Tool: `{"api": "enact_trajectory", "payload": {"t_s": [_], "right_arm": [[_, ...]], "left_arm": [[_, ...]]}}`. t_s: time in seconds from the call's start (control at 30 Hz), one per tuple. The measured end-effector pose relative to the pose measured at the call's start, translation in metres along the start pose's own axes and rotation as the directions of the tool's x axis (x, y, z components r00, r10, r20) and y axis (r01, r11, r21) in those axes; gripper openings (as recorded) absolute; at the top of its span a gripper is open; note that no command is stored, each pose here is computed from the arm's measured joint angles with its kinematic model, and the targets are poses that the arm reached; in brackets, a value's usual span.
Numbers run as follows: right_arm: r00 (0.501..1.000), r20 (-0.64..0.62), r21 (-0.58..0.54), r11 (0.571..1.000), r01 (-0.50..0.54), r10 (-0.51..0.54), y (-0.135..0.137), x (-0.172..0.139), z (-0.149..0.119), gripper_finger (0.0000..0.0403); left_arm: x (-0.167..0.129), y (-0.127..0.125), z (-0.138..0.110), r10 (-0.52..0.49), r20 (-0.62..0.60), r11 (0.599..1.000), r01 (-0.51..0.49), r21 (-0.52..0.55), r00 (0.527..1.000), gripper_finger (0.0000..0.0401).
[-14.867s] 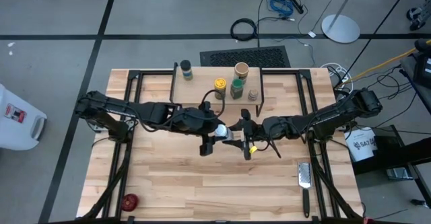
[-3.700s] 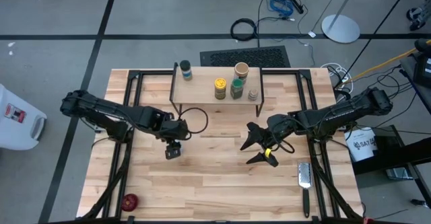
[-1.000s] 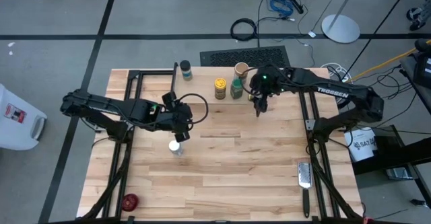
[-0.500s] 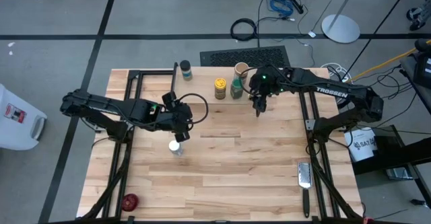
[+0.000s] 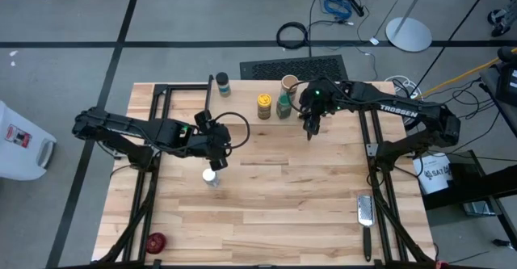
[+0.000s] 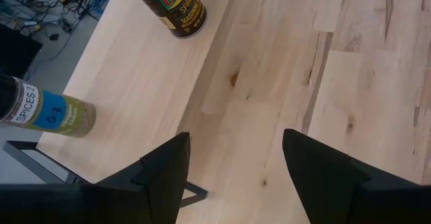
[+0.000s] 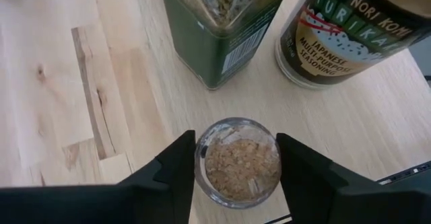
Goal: Shelf spices
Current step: Remove the transparent seasoning bottle from the shelf
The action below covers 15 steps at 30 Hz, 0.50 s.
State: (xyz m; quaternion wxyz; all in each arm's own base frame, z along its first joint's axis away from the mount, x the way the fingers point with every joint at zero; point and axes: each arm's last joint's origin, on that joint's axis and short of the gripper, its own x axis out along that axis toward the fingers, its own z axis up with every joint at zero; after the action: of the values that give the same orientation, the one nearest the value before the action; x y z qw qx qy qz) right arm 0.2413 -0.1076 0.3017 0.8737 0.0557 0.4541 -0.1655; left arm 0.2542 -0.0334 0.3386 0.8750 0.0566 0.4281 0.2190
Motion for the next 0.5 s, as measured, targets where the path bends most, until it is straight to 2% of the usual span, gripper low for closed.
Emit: {"api": "enact_trajectory", "payload": {"t_s": [0.2, 0.4, 0.5], "right_arm": [[1.0, 0.011, 0.012, 1.0, -0.007, 0.007, 0.002, -0.006, -0.001, 0.0174], [0.997, 0.067, 0.024, 0.999, -0.03, 0.029, 0.009, -0.026, -0.004, 0.0166], [0.992, 0.103, 0.033, 0.997, -0.077, 0.073, 0.015, -0.04, -0.007, 0.0168]], "left_arm": [[0.0, 0.0, 0.0, 0.0, 0.0, 1.0, 0.0, 0.003, 1.0, 0.0247], [0.0, 0.0, 0.0, 0.0, 0.0, 1.0, 0.0, 0.003, 1.0, 0.0247], [0.0, 0.0, 0.0, 0.0, 0.0, 1.0, 0.0, 0.003, 1.0, 0.0247]]}}
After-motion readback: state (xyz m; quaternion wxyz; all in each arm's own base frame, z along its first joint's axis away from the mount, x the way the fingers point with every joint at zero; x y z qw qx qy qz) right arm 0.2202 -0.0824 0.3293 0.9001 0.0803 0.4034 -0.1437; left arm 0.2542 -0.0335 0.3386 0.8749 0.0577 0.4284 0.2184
